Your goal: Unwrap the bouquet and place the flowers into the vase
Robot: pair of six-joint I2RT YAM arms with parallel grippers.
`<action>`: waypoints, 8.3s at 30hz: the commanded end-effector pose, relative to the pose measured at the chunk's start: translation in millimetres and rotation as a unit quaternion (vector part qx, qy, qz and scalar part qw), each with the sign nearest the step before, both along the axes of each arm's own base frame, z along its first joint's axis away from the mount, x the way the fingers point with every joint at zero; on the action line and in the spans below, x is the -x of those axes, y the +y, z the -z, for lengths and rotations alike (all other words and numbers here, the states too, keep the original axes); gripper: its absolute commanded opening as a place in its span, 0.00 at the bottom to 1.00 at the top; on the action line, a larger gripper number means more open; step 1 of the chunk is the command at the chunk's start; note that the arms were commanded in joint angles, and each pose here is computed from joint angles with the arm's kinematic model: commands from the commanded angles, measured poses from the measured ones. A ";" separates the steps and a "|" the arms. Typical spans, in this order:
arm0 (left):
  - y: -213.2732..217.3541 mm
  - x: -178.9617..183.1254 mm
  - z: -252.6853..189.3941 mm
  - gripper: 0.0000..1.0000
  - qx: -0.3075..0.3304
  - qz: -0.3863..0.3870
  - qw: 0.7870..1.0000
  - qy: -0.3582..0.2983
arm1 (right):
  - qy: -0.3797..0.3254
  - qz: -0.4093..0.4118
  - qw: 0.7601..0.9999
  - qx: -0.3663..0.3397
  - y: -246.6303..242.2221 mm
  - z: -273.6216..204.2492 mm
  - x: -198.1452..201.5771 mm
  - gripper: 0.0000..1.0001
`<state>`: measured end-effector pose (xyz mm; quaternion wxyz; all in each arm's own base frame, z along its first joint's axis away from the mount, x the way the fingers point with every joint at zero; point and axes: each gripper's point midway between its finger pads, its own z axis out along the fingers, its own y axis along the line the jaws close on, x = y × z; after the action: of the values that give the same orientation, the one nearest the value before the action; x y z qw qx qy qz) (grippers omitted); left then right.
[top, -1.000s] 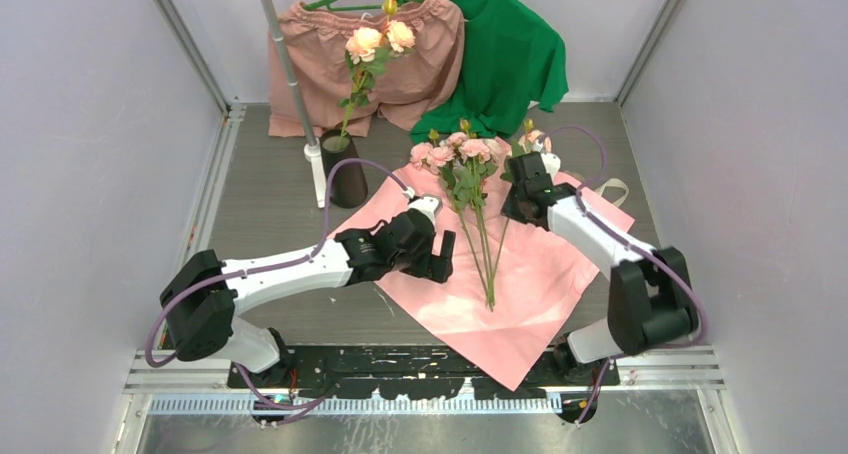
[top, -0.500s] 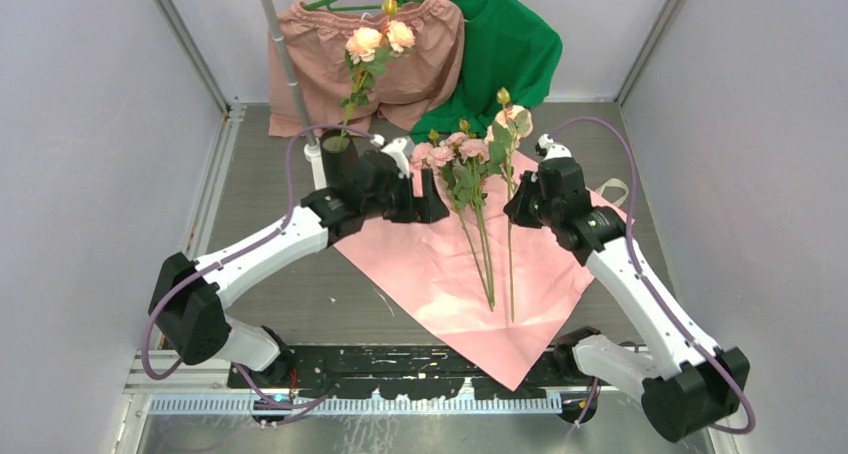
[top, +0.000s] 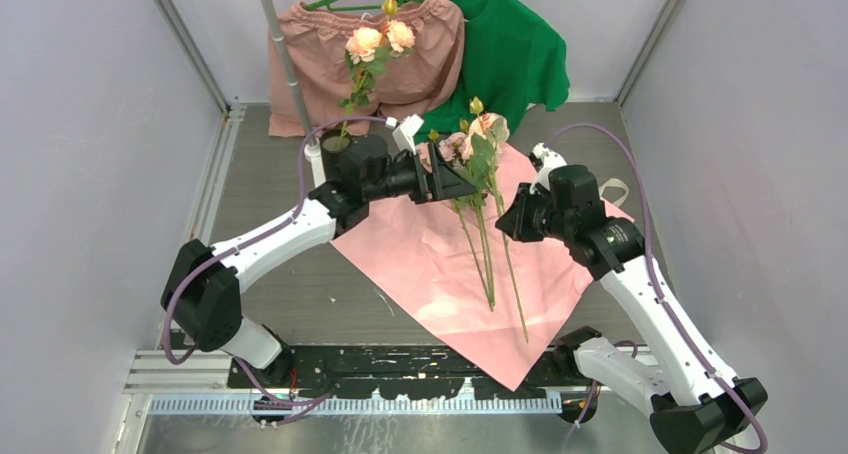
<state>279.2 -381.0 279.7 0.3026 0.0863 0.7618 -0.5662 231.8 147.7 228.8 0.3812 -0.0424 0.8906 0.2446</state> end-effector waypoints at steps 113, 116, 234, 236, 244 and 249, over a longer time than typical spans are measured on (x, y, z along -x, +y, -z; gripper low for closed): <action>288.5 -149.2 -187.6 0.00 -0.269 -0.537 0.721 -0.346 | -0.117 0.027 0.992 0.029 0.2 -36.9 -23.3 0.52; 291.7 -158.6 -163.4 0.00 -0.275 -0.535 0.730 -0.326 | -0.116 0.027 0.992 0.030 -0.1 -36.8 -23.9 0.52; 87.5 5.8 -8.6 0.88 -0.082 -0.104 0.986 -0.106 | -0.030 -0.074 0.996 0.027 103.3 -14.4 -36.7 0.01; 76.9 11.5 -22.7 0.88 -0.050 -0.078 0.990 -0.103 | -0.052 -0.070 0.996 0.027 100.0 -32.8 -28.1 0.01; 53.5 11.2 -66.9 0.84 0.038 -0.044 0.992 -0.116 | -0.100 -0.096 0.990 -0.007 94.6 -86.6 10.3 0.01; 38.3 12.9 -78.8 0.83 0.073 -0.020 0.991 -0.112 | -0.108 -0.096 0.989 -0.014 88.7 -95.5 18.0 0.01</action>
<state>273.5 -326.1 305.3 0.3873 0.0878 0.7445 -0.5367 217.4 241.6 300.3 0.4247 -0.1482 0.8487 0.2783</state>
